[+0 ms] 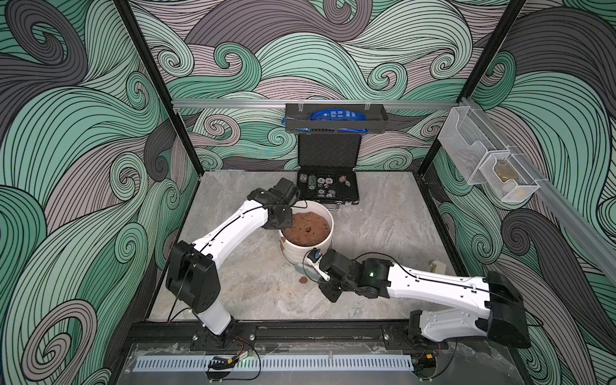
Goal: Scrub the dried mud off the ceramic pot
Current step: Brush off the soil from the pot, then rotate the pot at the center of the board.
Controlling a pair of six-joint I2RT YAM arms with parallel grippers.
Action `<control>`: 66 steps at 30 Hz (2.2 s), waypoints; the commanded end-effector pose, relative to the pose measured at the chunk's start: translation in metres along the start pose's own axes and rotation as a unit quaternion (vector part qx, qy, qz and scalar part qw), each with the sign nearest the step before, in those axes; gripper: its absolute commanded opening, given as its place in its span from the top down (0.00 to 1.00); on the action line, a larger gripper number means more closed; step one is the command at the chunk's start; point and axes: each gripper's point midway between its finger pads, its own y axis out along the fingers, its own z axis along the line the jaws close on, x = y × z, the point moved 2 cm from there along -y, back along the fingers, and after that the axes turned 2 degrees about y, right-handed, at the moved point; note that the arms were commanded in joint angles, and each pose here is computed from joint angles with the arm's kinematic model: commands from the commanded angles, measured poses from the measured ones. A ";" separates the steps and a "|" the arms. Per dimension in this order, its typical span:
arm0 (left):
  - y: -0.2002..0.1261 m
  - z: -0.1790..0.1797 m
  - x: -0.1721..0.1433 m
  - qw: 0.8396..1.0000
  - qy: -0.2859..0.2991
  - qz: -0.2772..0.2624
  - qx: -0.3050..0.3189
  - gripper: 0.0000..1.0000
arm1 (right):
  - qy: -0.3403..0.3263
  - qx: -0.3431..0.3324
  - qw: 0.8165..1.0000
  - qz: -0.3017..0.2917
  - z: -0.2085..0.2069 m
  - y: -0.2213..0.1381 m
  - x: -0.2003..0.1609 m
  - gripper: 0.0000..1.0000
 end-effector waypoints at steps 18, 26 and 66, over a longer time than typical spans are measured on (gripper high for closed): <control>-0.004 0.004 0.015 0.997 0.070 -0.009 0.021 0.93 | -0.075 0.076 0.991 -0.078 0.004 -0.008 0.027 1.00; -0.007 -0.007 0.029 0.988 0.153 -0.028 -0.021 0.94 | -0.126 0.146 0.972 -0.138 0.026 -0.048 0.033 1.00; -0.084 0.013 0.042 0.989 0.100 -0.090 -0.056 0.33 | -0.108 0.121 0.970 -0.184 -0.001 -0.086 0.044 1.00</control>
